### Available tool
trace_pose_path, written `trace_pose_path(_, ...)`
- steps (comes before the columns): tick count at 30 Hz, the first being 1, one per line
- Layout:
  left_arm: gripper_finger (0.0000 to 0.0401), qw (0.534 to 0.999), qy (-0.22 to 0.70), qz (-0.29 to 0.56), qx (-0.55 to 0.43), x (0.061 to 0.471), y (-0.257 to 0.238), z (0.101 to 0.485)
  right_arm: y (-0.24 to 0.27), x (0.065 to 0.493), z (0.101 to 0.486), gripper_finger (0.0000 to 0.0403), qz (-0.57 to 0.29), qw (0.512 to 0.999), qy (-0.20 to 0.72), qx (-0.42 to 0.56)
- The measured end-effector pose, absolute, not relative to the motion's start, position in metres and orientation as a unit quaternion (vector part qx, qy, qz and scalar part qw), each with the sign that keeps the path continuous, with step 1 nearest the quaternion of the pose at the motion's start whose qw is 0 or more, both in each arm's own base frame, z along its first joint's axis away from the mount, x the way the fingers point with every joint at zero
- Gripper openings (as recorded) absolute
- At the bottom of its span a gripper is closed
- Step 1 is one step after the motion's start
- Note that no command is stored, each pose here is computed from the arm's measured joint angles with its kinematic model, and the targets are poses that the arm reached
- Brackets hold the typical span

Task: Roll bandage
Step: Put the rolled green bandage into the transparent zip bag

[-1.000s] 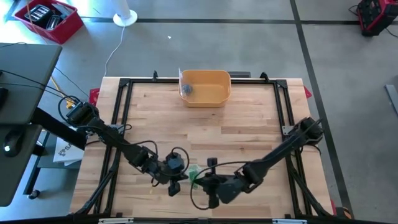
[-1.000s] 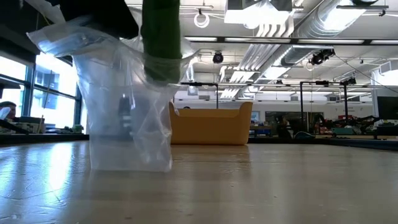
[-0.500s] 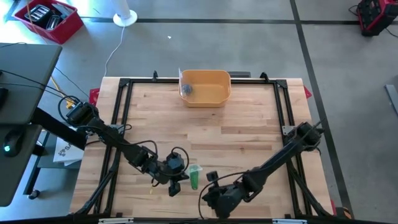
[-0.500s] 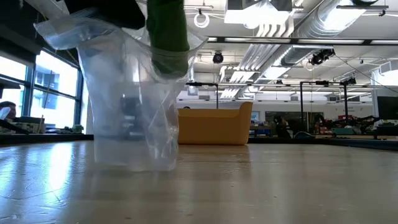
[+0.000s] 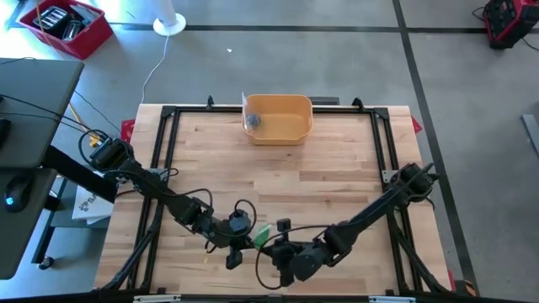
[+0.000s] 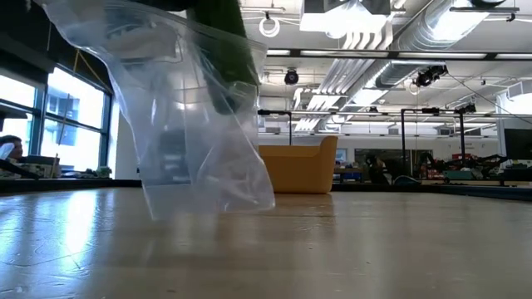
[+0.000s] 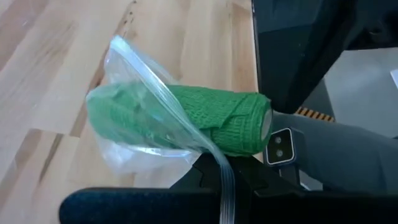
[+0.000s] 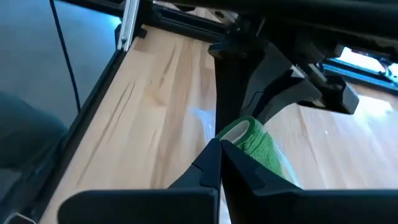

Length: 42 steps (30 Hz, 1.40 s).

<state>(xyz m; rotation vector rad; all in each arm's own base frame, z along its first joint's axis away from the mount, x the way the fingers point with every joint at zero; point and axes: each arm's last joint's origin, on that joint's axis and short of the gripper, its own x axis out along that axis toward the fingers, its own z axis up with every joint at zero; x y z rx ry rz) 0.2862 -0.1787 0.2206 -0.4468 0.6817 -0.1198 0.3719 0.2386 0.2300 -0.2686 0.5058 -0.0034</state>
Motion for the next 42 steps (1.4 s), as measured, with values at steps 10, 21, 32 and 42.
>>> trace_pose_path(10,0.0,0.928,0.287,-0.13,-0.199,0.289,-0.188,0.233,0.214,0.384,0.212,0.0,-0.048,0.95,0.302,-0.059)
trace_pose_path(21,0.0,0.935,0.28,-0.104,-0.194,0.289,-0.185,0.233,0.223,0.372,0.227,0.0,-0.052,0.955,0.284,-0.071)
trace_pose_path(32,0.0,0.937,0.299,-0.046,-0.177,0.288,-0.176,0.226,0.249,0.351,0.236,0.0,-0.013,0.957,0.277,-0.083)
trace_pose_path(42,0.0,0.938,0.294,-0.049,-0.18,0.291,-0.174,0.227,0.251,0.344,0.243,0.008,-0.046,0.96,0.259,-0.095)
